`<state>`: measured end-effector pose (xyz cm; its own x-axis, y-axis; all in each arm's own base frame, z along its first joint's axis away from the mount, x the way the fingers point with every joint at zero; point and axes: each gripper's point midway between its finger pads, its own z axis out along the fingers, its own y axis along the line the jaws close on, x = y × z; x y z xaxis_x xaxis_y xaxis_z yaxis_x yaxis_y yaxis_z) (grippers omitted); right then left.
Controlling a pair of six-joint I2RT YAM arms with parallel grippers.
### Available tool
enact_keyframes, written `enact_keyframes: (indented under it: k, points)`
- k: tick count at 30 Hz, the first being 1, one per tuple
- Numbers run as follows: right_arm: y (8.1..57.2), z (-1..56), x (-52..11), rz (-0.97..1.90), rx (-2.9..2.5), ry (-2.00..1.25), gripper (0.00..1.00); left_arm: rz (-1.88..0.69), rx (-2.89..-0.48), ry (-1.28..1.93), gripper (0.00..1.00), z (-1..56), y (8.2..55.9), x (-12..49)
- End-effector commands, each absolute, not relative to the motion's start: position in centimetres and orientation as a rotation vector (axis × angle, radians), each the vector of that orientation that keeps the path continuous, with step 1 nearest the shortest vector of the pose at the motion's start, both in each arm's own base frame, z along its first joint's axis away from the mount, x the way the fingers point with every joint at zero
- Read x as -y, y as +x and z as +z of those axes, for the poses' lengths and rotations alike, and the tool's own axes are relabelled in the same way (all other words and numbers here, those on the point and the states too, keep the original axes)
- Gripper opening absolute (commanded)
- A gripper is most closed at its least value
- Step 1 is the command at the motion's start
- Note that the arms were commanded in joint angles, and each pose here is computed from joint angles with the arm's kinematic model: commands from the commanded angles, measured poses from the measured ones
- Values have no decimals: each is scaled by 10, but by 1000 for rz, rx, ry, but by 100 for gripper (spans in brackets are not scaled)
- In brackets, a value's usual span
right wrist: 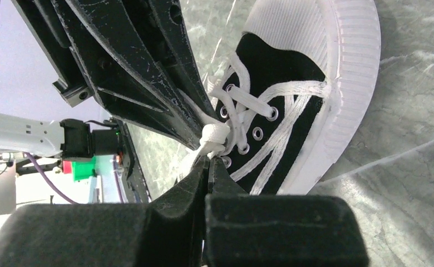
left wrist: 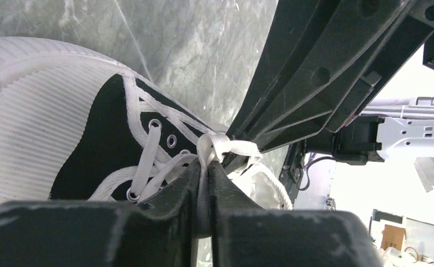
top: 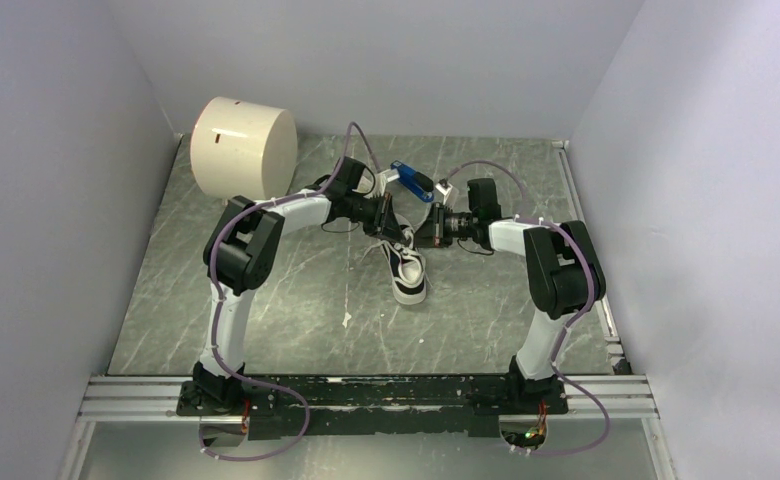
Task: Tie the shoes
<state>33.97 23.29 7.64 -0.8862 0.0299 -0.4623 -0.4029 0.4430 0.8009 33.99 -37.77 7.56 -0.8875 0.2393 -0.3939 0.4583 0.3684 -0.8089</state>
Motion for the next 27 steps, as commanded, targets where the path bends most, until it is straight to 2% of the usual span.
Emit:
enact_keyframes:
  k: [1, 3, 6, 11, 21, 27]
  points:
    - [343, 86, -233, 1402, -2240, -365, 0, -1547, -2388, 650, 23, 92, 336, 370]
    - [342, 87, -233, 1407, -2238, -369, 0, -1553, -2376, 625, 40, 95, 341, 366]
    - [341, 88, -233, 1407, -2235, -373, 0, -1563, -2366, 603, 52, 97, 345, 362]
    - [339, 88, -232, 1409, -2238, -379, 0, -1568, -2346, 565, 45, 102, 355, 360]
    - [336, 87, -232, 1417, -2245, -384, 0, -1604, -2267, 553, 54, 117, 366, 367]
    - [337, 87, -232, 1408, -2252, -378, 0, -1562, -2312, 563, 33, 111, 364, 363]
